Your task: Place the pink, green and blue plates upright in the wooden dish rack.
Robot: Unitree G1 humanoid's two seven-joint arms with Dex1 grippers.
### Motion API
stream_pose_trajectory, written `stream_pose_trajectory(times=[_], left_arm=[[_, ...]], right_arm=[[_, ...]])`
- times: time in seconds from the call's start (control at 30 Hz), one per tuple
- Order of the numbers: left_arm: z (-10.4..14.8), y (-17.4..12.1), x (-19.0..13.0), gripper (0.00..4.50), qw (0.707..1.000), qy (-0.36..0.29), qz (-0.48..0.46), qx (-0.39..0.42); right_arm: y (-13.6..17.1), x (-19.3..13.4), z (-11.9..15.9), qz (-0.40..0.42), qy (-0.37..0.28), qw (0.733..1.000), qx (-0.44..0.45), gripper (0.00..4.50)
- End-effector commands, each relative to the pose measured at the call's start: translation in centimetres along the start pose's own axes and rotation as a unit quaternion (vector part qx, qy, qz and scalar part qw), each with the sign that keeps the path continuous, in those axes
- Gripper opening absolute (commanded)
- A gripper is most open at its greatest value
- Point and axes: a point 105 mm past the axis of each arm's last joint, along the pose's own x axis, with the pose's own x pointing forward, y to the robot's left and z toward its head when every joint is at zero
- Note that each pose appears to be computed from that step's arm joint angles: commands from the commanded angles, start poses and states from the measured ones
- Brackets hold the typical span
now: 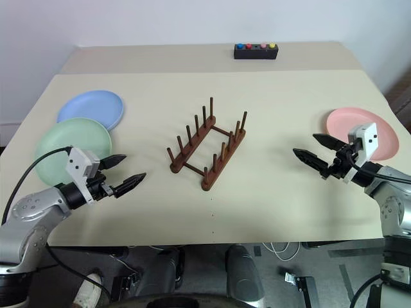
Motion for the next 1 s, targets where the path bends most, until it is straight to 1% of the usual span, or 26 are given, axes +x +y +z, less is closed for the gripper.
stream_pose_trajectory(times=[0.03,0.43,0.67,0.73,0.83,0.9,1.0], left_arm=[[1.0,-0.9,0.1,4.50,1.000,-0.017,-0.010,0.016],[0.8,-1.6,-0.4,4.50,1.000,-0.017,-0.012,0.013],[0.7,-3.3,-0.4,4.50,0.997,-0.011,-0.071,-0.016],[0.2,-4.5,-0.3,4.50,0.994,0.009,-0.110,-0.010],[-0.2,-7.6,1.2,4.50,0.982,0.017,-0.188,-0.001],[-0.5,-8.7,2.0,4.50,0.975,0.024,-0.222,0.004],[-0.8,-10.5,4.8,4.50,0.967,0.030,-0.254,0.010]], right_arm=[[-0.2,0.0,1.3,0.001,-0.012,1.000,-0.017,4.44],[0.0,1.1,1.5,0.015,-0.009,1.000,-0.025,4.44],[0.3,0.9,1.1,0.013,-0.009,1.000,-0.027,4.44],[0.5,0.7,0.9,0.010,-0.009,1.000,-0.026,4.44],[1.0,0.4,0.5,0.008,-0.008,1.000,-0.023,4.44],[1.6,0.5,0.2,0.008,-0.008,1.000,-0.021,4.44],[2.3,0.1,-0.1,0.004,-0.010,1.000,-0.018,4.44]])
